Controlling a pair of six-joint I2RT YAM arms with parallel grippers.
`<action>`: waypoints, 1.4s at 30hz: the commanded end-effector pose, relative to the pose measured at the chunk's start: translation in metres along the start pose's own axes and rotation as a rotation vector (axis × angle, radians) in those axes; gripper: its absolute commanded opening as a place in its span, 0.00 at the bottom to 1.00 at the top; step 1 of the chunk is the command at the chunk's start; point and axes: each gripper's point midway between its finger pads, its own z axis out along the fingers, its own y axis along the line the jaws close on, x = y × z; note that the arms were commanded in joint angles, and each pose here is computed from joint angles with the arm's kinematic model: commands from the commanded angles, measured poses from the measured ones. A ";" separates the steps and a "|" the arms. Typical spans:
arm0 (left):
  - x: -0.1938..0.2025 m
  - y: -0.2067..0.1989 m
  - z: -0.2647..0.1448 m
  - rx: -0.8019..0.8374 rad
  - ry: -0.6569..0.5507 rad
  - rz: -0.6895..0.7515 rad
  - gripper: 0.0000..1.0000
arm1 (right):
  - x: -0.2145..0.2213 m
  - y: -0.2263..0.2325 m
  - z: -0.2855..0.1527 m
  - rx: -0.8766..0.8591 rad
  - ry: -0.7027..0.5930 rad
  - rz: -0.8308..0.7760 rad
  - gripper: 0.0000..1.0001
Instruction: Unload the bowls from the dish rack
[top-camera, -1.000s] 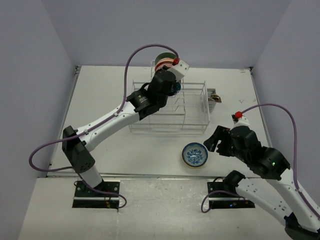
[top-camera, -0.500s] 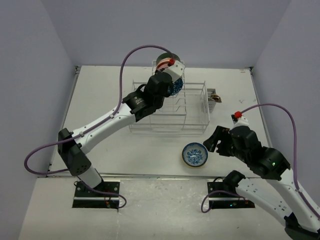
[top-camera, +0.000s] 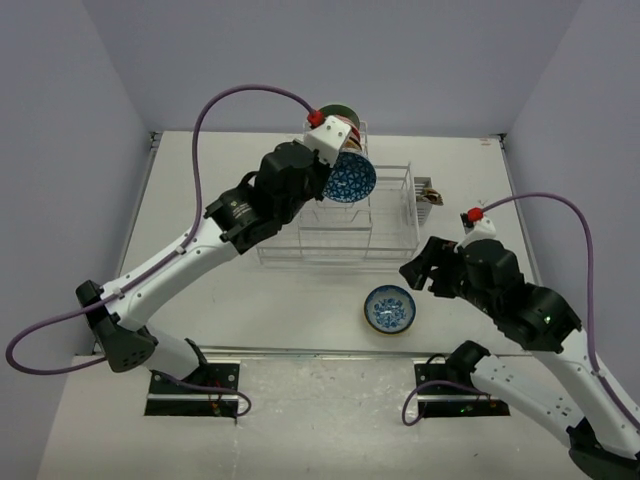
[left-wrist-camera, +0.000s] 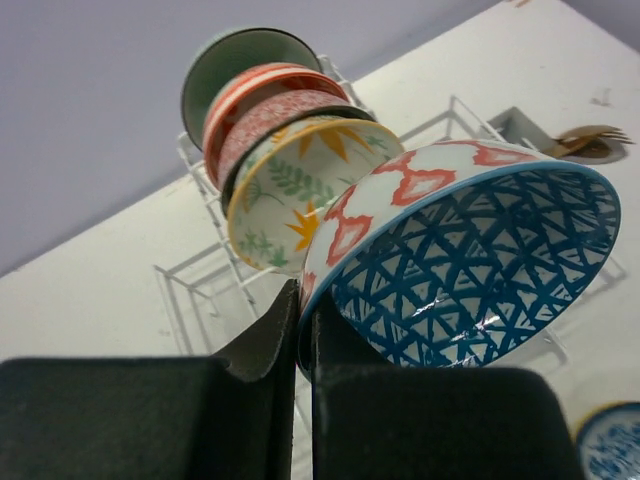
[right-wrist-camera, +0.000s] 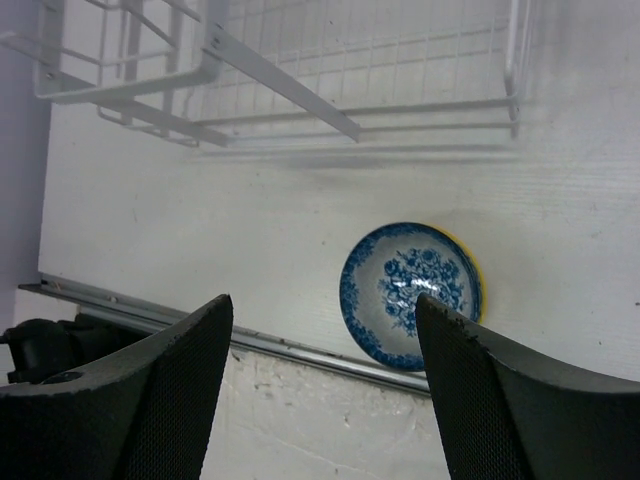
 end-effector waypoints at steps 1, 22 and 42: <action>-0.033 -0.022 -0.028 0.167 -0.056 -0.196 0.00 | -0.048 0.041 -0.011 -0.103 -0.106 -0.058 0.74; 0.014 -0.082 -0.030 0.290 0.226 -0.370 0.00 | -0.111 0.076 0.035 0.058 -0.127 -0.255 0.50; -0.024 -0.098 -0.046 0.422 0.130 -0.444 0.00 | -0.111 0.063 0.043 0.130 -0.145 -0.263 0.00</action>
